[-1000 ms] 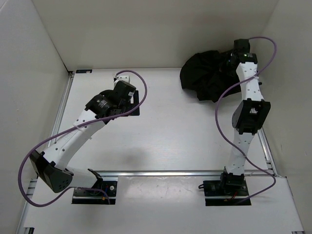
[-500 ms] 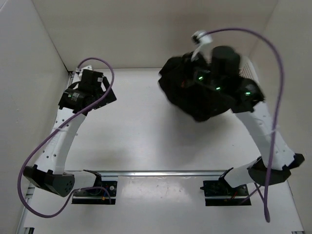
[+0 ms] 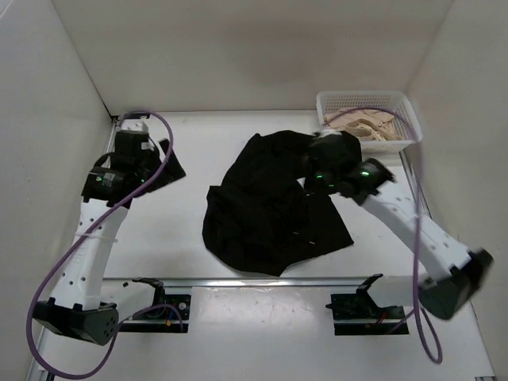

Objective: Fold and stack the trousers
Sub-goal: Move the trousers to the center of the board, then flatten the trousers out

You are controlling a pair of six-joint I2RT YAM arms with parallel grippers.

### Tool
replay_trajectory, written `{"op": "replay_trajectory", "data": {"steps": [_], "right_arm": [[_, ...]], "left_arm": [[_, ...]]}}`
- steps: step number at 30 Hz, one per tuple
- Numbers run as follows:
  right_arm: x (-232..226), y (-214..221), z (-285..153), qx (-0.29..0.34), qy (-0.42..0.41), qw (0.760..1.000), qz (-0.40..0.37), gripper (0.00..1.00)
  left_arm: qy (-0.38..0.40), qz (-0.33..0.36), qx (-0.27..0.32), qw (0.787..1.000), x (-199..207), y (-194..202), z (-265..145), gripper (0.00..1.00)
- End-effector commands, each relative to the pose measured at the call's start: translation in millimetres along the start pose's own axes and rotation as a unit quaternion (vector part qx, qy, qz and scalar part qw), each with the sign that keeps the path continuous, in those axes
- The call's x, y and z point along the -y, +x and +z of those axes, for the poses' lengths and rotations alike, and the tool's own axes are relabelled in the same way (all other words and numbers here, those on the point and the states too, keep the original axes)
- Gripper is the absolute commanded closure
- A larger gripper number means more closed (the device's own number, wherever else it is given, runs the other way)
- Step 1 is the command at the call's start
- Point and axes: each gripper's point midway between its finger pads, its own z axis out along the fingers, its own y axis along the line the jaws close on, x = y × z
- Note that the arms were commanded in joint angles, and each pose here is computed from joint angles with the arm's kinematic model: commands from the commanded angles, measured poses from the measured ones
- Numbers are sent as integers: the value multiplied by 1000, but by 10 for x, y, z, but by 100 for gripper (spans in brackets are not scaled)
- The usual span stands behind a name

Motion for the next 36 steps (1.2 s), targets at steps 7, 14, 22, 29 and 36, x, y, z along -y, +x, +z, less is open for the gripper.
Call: {"op": "replay_trajectory", "data": {"steps": [7, 14, 22, 29, 36], "right_arm": [[264, 481, 172, -78, -163, 952, 248, 22], [-361, 598, 227, -98, -170, 973, 124, 8], [-983, 1123, 383, -149, -169, 974, 22, 8], [-924, 1254, 736, -155, -118, 981, 22, 39], [-806, 1111, 703, -131, -77, 988, 33, 100]], "left_arm": [[101, 15, -197, 975, 516, 1578, 291, 0], [65, 17, -201, 977, 499, 1670, 557, 0], [78, 37, -267, 960, 448, 2170, 666, 3], [62, 30, -283, 957, 360, 2372, 780, 7], [51, 46, -288, 955, 391, 2425, 886, 72]]}}
